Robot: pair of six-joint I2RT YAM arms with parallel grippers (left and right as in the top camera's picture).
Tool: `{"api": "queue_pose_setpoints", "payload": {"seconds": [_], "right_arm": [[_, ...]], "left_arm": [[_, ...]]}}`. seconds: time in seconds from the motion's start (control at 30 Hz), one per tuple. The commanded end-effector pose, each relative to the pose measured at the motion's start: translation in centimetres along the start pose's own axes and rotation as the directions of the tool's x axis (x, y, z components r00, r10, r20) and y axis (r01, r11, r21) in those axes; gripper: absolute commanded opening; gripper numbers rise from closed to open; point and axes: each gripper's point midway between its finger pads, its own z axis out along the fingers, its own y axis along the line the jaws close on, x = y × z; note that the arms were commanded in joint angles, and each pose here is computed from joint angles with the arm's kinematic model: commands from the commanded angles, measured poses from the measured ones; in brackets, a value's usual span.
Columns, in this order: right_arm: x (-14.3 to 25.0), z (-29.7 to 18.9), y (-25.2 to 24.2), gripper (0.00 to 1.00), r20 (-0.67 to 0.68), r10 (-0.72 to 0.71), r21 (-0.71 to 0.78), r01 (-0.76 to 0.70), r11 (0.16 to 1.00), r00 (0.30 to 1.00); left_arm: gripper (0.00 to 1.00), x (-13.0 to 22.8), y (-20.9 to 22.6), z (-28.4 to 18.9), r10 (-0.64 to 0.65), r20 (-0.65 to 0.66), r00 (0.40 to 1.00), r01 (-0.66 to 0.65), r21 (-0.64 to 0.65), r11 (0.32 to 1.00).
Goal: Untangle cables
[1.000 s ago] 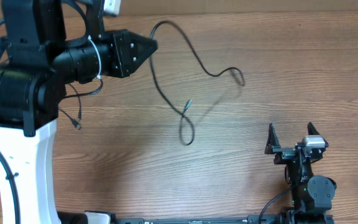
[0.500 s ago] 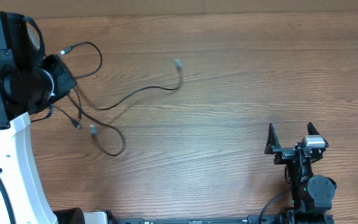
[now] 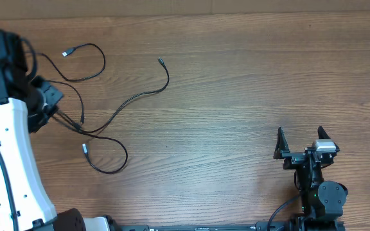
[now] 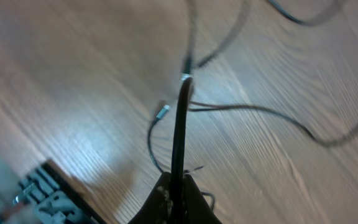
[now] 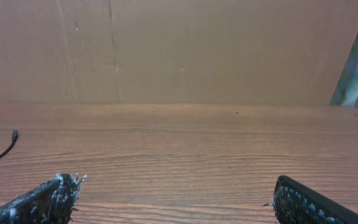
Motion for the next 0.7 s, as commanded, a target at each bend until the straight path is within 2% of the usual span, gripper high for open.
{"api": "queue_pose_setpoints", "payload": {"seconds": [0.0,0.13,0.27,0.53,0.67], "right_arm": [[0.1,0.0,0.0,1.0,0.005,0.003,-0.001,-0.003,1.0,1.0],[0.1,0.0,0.0,1.0,0.005,0.003,-0.001,-0.003,1.0,1.0],[0.1,0.0,0.0,1.0,0.005,0.003,-0.001,-0.003,1.0,1.0],[0.1,0.0,0.0,1.0,0.005,0.003,-0.001,-0.003,1.0,1.0],[0.1,0.0,0.0,1.0,0.005,0.003,-0.001,-0.003,1.0,1.0]], "left_arm": [[0.04,-1.5,3.5,1.2,-0.249,0.007,0.968,0.249,-0.068,0.966],[0.04,-2.7,7.0,2.2,-0.434,0.02,0.901,0.434,-0.109,0.894],[0.05,-3.3,10.2,4.3,-0.539,0.027,0.842,0.536,-0.148,0.831],[0.08,-4.8,13.4,10.4,-0.62,0.078,0.781,0.624,-0.136,0.769],[0.06,-6.2,14.9,11.8,-0.617,0.164,0.77,0.638,-0.148,0.756]]}}
